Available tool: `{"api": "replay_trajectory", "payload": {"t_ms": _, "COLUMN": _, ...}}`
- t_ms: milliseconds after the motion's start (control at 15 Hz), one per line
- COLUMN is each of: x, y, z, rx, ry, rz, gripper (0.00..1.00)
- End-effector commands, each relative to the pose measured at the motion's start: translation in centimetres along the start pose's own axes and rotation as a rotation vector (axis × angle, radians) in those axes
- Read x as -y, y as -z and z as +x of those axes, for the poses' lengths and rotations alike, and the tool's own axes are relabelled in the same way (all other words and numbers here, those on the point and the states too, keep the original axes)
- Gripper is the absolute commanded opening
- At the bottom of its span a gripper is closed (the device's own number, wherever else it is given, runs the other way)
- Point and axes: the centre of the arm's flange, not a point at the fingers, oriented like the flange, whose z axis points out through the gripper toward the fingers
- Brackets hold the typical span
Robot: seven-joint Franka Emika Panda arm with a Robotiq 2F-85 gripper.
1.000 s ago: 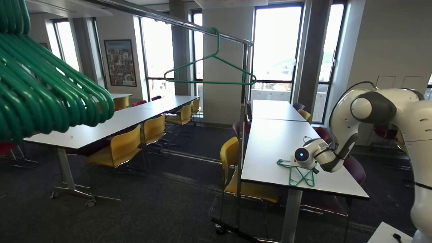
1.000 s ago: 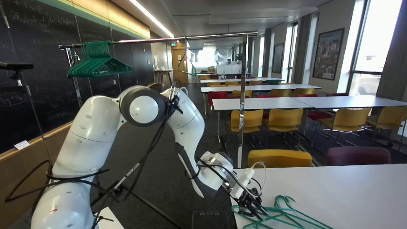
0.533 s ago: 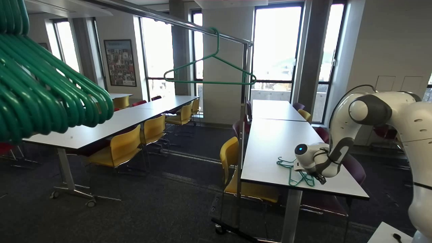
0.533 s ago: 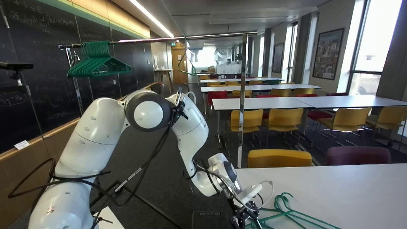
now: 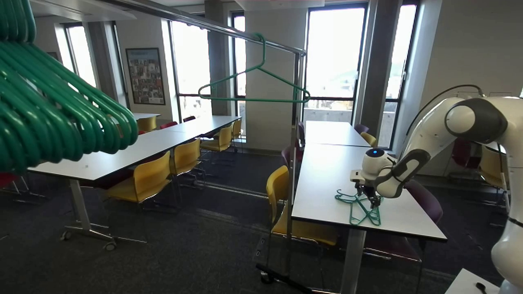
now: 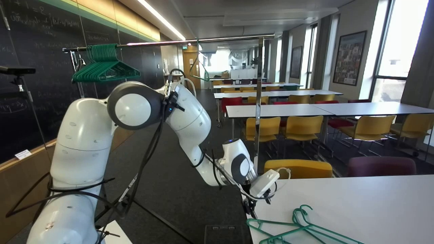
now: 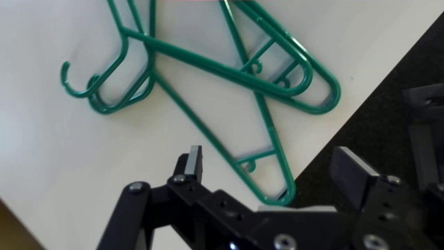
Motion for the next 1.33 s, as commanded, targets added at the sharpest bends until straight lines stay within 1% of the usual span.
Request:
{"api": "replay_trajectory", "payload": {"t_ms": 0, "x": 0.3, "y": 9.2, "z": -0.5, "rx": -0.18, "ry": -0.046, "rz": -0.081, "gripper": 1.0}}
{"api": "replay_trajectory", "payload": {"t_ms": 67, "x": 0.4, "y": 11.0, "z": 0.0, "rx": -0.228, "ry": -0.061, "rz": -0.1, "gripper": 1.0}}
{"api": "replay_trajectory", "payload": {"t_ms": 200, "x": 0.6, "y": 13.7, "z": 1.8, "rx": -0.321, "ry": -0.101, "rz": -0.11, "gripper": 1.0}}
{"api": "replay_trajectory", "payload": {"t_ms": 333, "x": 0.5, "y": 15.2, "z": 4.1, "rx": -0.409, "ry": -0.156, "rz": -0.096, "gripper": 1.0}}
{"api": "replay_trajectory", "payload": {"t_ms": 400, "x": 0.2, "y": 15.8, "z": 5.5, "rx": -0.431, "ry": -0.19, "rz": -0.072, "gripper": 1.0}}
{"api": "replay_trajectory", "payload": {"t_ms": 467, "x": 0.0, "y": 16.5, "z": 6.5, "rx": -0.463, "ry": -0.219, "rz": -0.065, "gripper": 1.0}}
{"api": "replay_trajectory", "payload": {"t_ms": 533, "x": -0.3, "y": 17.0, "z": 7.4, "rx": -0.472, "ry": -0.246, "rz": -0.04, "gripper": 1.0}}
{"api": "replay_trajectory", "payload": {"t_ms": 667, "x": -0.8, "y": 18.2, "z": 7.9, "rx": -0.474, "ry": -0.294, "rz": 0.022, "gripper": 1.0}}
{"api": "replay_trajectory", "payload": {"t_ms": 800, "x": -0.7, "y": 19.6, "z": 7.5, "rx": -0.426, "ry": -0.31, "rz": 0.073, "gripper": 1.0}}
{"api": "replay_trajectory", "payload": {"t_ms": 1000, "x": -0.1, "y": 21.8, "z": 6.1, "rx": -0.396, "ry": -0.301, "rz": 0.153, "gripper": 1.0}}
{"api": "replay_trajectory", "payload": {"t_ms": 1133, "x": 0.4, "y": 23.1, "z": 5.6, "rx": -0.402, "ry": -0.276, "rz": 0.21, "gripper": 1.0}}
{"api": "replay_trajectory", "payload": {"t_ms": 1267, "x": 1.2, "y": 23.8, "z": 5.9, "rx": -0.416, "ry": -0.22, "rz": 0.266, "gripper": 1.0}}
